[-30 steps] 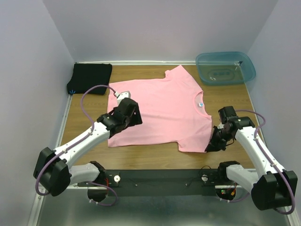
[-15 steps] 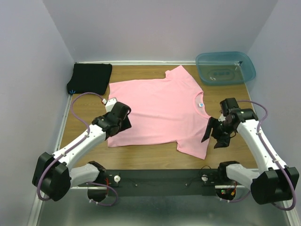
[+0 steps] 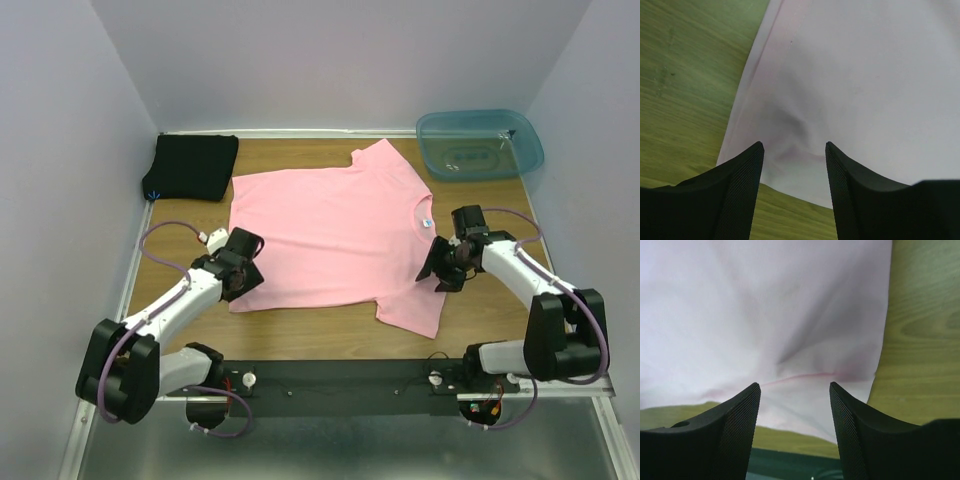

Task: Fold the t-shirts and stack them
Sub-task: Flatten the tshirt out

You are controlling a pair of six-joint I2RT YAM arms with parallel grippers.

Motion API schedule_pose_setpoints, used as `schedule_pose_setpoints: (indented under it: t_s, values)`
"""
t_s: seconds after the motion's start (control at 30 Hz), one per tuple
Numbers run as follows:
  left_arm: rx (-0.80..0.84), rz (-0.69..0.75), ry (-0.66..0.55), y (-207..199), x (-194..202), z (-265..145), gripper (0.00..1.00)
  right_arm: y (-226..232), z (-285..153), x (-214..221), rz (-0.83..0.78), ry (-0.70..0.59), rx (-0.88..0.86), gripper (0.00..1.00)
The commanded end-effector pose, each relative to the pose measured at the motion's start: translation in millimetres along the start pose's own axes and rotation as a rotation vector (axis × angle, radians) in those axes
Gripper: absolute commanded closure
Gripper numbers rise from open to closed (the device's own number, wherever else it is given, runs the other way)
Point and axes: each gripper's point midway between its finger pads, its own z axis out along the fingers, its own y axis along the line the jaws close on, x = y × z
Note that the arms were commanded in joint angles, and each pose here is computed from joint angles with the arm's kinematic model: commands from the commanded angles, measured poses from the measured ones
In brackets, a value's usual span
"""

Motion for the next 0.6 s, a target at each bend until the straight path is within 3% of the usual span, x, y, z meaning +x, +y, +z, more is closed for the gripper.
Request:
schedule_pose_setpoints:
  t_s: [0.0, 0.57]
  values:
    - [-0.005, -0.069, 0.085, -1, 20, 10, 0.39, -12, 19, -24, 0.015, -0.102, 0.038, 0.35]
    - [-0.065, -0.242, 0.142, 2, 26, 0, 0.40, -68, 22, -13, 0.234, -0.087, 0.207, 0.30]
